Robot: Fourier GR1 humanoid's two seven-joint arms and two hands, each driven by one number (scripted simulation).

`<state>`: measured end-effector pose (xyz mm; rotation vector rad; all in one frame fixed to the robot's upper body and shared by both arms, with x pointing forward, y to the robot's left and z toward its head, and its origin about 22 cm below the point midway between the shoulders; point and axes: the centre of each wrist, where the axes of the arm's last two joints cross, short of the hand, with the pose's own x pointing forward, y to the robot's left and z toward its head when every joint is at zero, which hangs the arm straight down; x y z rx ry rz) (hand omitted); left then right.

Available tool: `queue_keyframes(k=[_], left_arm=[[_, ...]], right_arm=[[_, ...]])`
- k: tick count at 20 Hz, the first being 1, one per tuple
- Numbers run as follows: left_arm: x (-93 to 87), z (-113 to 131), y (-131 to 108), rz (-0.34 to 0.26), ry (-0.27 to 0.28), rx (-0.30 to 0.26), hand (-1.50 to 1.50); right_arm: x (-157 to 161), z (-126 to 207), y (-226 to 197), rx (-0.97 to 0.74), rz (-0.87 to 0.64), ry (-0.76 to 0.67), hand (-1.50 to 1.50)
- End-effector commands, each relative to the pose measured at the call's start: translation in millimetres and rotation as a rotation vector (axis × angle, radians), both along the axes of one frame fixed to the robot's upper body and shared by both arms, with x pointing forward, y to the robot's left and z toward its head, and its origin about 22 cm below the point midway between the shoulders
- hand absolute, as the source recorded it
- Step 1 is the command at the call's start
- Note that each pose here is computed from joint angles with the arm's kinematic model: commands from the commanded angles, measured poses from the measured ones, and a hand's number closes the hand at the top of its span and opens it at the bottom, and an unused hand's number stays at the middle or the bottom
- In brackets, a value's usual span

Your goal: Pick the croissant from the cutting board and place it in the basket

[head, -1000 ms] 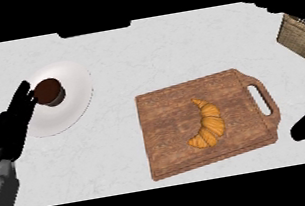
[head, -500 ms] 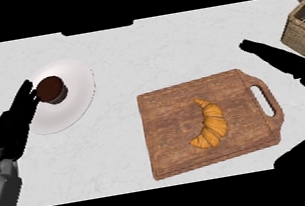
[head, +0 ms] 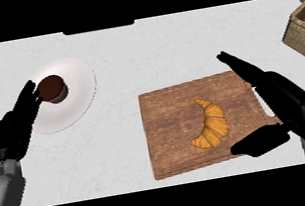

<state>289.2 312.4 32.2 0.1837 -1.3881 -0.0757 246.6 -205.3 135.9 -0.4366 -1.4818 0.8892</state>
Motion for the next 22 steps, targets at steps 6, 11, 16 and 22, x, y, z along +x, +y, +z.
queue_keyframes(k=[6,11,16,22], left_arm=[[0.0,5.3,2.2,0.014,0.003,-0.005,0.0],[7.8,7.3,5.0,0.022,-0.001,0.024,0.0],[10.5,17.7,3.2,0.012,0.002,-0.012,0.0],[1.3,-0.6,17.3,0.016,-0.003,0.001,0.0]], right_arm=[[39.6,-52.7,17.7,-0.075,-0.003,0.11,-1.5],[30.2,-74.5,30.3,-0.145,0.007,0.149,-1.5],[18.8,-84.2,20.2,-0.133,0.02,0.115,-1.5],[19.9,-60.8,-1.9,-0.074,0.05,0.143,-1.5]])
